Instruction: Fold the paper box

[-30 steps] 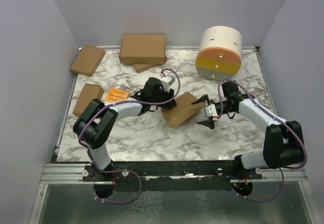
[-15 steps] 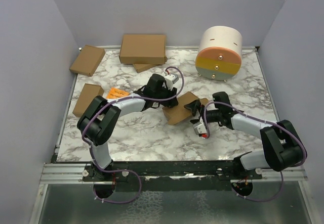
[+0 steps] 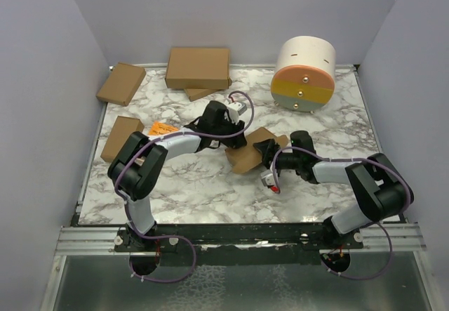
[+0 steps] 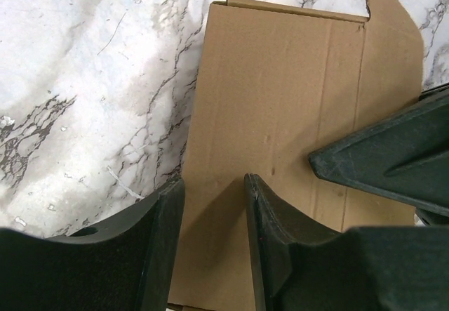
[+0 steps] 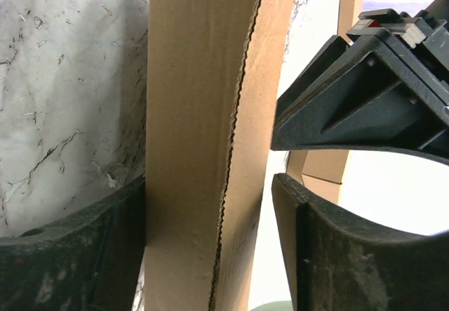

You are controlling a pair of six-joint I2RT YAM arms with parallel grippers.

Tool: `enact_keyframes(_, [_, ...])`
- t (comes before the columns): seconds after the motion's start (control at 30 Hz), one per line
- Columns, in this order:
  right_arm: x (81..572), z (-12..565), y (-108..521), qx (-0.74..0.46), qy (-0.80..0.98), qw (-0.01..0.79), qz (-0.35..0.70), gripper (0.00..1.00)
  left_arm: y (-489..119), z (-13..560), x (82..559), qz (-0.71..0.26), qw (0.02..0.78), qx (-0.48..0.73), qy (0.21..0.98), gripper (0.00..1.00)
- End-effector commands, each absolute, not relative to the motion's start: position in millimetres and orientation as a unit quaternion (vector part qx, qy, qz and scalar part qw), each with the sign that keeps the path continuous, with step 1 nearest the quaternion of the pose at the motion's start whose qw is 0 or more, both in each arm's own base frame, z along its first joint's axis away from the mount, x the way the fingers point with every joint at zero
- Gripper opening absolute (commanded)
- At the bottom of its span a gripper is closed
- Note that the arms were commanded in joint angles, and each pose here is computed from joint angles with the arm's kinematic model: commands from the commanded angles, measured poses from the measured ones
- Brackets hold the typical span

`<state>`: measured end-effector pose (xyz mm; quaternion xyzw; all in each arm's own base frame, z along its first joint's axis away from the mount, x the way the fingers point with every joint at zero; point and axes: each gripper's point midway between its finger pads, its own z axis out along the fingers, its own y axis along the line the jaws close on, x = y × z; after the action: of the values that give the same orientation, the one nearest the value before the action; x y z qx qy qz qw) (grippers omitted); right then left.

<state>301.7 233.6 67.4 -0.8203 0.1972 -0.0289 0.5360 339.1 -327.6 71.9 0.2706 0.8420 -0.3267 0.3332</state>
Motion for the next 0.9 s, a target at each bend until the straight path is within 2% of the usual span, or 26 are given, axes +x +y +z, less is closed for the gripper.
enact_keyframes(0.0, [311, 80, 238, -0.807, 0.19, 0.556, -0.052, 0.63, -306, 36, 320, -0.306, 0.272, 0.262, 0.874, 0.44])
enact_keyframes(0.17, [307, 86, 240, -0.8, 0.204, 0.563, -0.032, 0.55, -293, 61, 335, -0.312, 0.311, 0.225, 0.869, 0.46])
enact_keyframes(0.27, [305, 95, 241, -0.788, 0.228, 0.571, -0.009, 0.53, -277, 77, 347, -0.298, 0.345, 0.196, 0.868, 0.49])
enact_keyframes(0.5, [307, 120, 246, -0.74, 0.34, 0.575, 0.085, 0.49, -216, 161, 364, -0.308, 0.479, 0.096, 0.816, 0.54])
enact_keyframes(0.53, [308, 126, 247, -0.729, 0.358, 0.574, 0.102, 0.48, -208, 170, 362, -0.314, 0.498, 0.087, 0.803, 0.55])
enact_keyframes(0.7, [314, 154, 255, -0.666, 0.458, 0.558, 0.189, 0.48, -181, 191, 337, -0.337, 0.583, 0.05, 0.738, 0.78])
enact_keyframes(0.87, [320, 180, 263, -0.59, 0.549, 0.519, 0.284, 0.48, -178, 198, 309, -0.374, 0.625, 0.06, 0.682, 0.79])
